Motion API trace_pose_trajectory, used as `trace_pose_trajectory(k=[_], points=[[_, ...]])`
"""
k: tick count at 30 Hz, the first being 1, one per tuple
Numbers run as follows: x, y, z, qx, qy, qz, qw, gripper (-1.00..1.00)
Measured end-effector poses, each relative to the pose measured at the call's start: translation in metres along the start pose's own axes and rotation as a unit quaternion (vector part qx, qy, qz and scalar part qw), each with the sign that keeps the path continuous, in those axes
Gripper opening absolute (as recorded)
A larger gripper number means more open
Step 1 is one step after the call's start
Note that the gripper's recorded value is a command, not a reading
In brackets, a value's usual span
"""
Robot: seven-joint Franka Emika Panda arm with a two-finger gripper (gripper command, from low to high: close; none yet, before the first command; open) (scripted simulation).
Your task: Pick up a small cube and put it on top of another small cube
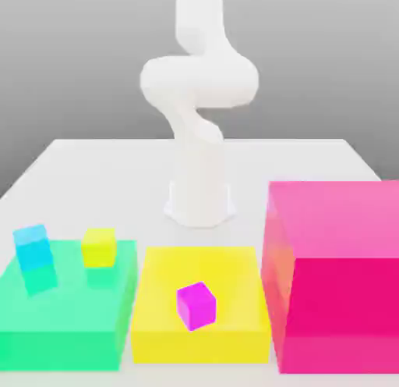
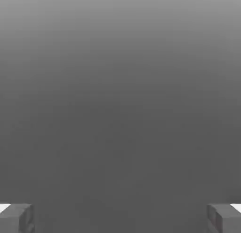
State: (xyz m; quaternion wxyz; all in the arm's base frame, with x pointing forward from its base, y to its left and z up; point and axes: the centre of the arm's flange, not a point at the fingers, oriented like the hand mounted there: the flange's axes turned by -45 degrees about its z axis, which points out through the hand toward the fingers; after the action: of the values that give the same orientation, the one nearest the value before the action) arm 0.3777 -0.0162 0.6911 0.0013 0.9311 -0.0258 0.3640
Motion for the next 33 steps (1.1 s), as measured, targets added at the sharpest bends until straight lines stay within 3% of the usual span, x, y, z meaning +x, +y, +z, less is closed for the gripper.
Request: trace_pose_trajectory(k=[16,25,33], points=[[-0.013,0.144,0.239,-0.065,-0.171,0.117,0.976,0.00],[-0.091,0.243,0.360,-0.092,-0.261,0.188,0.942,0.00],[-0.203,0.321,0.448,-0.108,-0.337,0.251,0.901,0.00]])
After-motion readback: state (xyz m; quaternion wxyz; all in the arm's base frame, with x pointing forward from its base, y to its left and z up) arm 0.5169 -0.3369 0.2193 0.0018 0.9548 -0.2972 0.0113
